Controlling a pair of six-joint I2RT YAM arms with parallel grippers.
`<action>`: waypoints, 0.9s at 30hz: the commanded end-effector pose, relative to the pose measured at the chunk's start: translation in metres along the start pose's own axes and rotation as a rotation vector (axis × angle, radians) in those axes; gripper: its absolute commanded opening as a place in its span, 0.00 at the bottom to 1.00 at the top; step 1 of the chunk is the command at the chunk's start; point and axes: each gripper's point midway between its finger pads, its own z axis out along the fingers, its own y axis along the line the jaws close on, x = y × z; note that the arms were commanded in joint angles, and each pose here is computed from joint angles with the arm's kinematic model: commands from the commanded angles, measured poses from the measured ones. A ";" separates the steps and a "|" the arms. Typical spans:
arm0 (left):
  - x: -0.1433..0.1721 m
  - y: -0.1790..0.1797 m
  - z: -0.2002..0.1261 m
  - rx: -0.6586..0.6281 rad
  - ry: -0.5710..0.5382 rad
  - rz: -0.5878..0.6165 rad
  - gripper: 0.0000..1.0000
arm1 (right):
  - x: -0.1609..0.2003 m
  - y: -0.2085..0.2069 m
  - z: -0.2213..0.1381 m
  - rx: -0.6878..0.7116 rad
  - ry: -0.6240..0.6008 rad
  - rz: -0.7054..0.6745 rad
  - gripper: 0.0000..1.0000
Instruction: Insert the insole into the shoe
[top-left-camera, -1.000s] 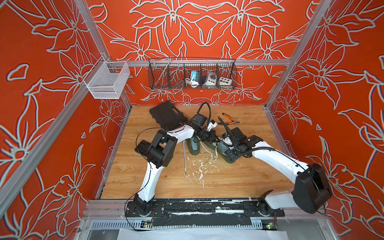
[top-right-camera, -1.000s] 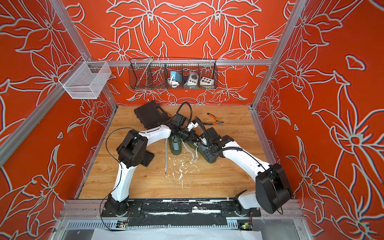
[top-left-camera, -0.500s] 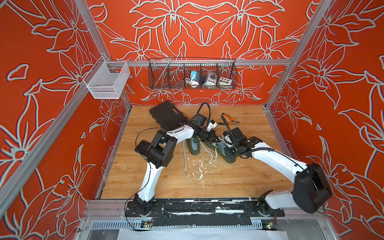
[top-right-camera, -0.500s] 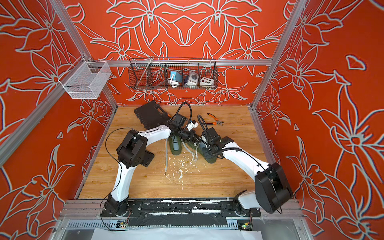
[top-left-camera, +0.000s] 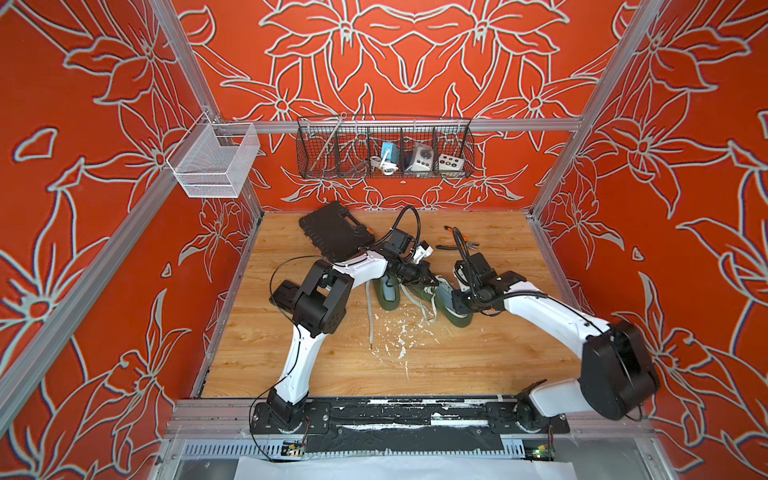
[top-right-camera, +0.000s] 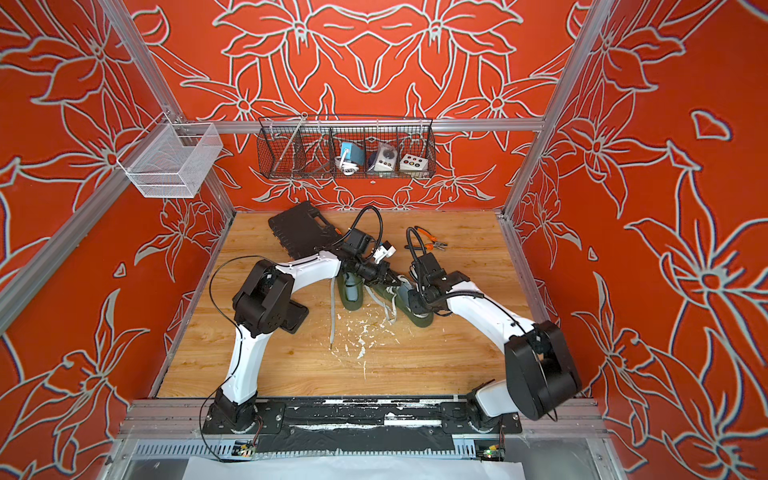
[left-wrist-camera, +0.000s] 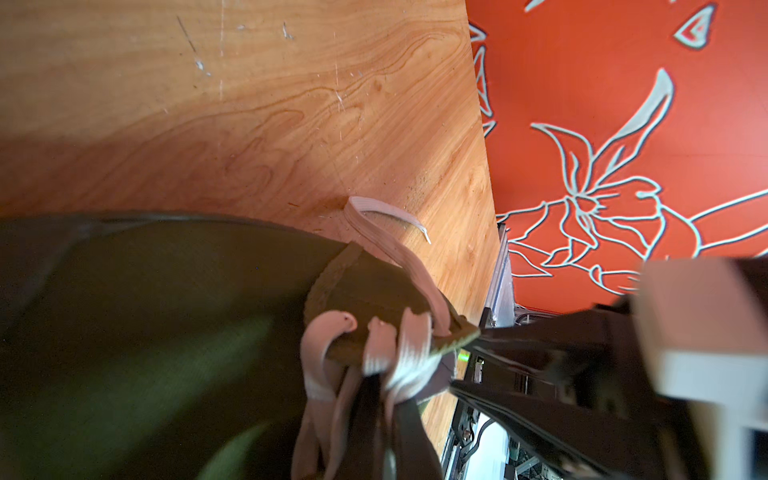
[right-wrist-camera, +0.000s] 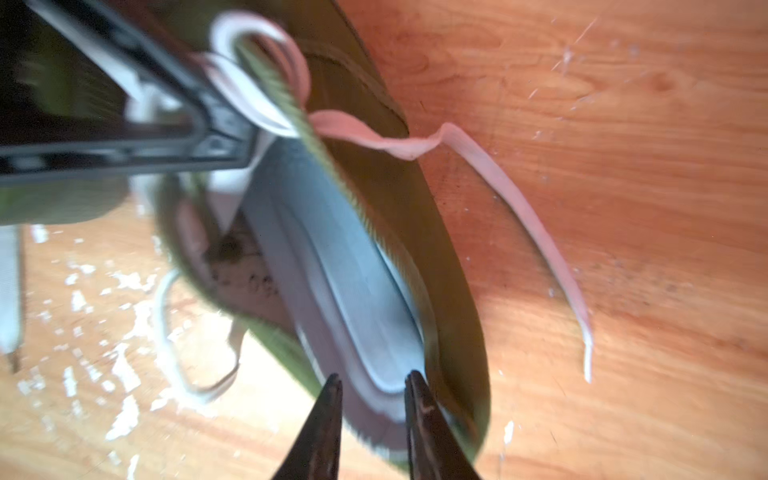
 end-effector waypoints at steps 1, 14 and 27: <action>-0.003 -0.018 -0.008 0.026 -0.002 0.025 0.00 | 0.014 -0.001 -0.007 -0.002 0.043 0.026 0.29; -0.002 -0.019 -0.009 0.022 -0.002 0.026 0.00 | 0.035 -0.009 0.035 -0.022 0.202 0.134 0.23; -0.003 -0.020 -0.010 0.024 -0.004 0.024 0.00 | 0.032 -0.007 0.051 -0.025 0.206 0.142 0.21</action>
